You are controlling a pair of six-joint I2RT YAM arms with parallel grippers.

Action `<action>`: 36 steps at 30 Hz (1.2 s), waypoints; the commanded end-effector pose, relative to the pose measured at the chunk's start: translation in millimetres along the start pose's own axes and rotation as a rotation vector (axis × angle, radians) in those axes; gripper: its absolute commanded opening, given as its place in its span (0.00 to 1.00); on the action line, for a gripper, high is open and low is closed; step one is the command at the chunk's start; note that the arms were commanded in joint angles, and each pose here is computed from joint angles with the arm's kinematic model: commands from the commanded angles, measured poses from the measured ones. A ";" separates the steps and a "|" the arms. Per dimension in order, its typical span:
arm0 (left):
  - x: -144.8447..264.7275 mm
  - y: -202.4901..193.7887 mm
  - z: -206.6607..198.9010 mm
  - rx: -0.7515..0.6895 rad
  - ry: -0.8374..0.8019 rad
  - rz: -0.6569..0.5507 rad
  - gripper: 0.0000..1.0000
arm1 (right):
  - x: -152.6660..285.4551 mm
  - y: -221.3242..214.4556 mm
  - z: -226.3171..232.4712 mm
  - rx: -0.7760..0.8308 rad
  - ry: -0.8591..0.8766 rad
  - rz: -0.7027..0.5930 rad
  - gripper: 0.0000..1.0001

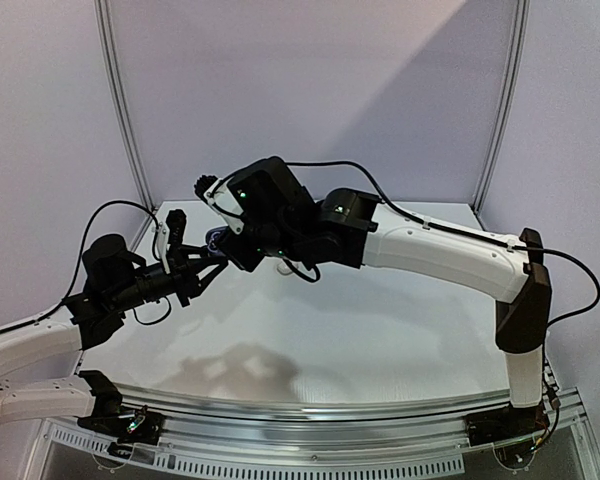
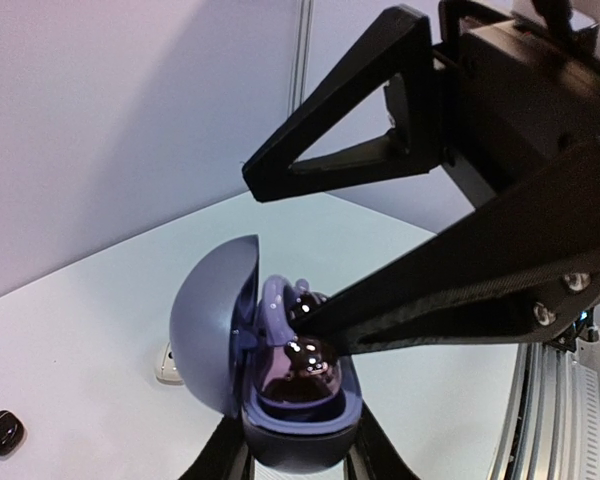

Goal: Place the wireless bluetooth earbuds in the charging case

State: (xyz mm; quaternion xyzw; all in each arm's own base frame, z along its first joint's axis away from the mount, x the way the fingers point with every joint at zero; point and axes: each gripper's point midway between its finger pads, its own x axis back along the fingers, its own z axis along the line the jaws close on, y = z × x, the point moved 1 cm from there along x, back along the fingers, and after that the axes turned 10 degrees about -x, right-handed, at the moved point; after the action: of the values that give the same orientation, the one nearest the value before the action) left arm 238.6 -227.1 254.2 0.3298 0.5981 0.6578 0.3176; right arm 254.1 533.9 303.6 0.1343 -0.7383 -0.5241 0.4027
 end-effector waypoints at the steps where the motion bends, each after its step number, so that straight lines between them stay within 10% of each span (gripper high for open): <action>1: 9.3 60.1 4.5 -0.072 0.032 -0.222 0.00 | -4.1 -50.8 10.8 0.086 0.039 0.180 0.60; 36: 10.4 59.4 3.3 -0.066 0.027 -0.225 0.00 | 1.4 -31.6 13.7 0.072 0.065 0.121 0.65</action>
State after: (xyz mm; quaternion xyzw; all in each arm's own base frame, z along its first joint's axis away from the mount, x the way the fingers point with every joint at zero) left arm 238.7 -227.2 259.8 0.3221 0.6016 0.6548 0.3249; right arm 253.0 529.9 311.7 0.1371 -0.7375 -0.5258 0.4011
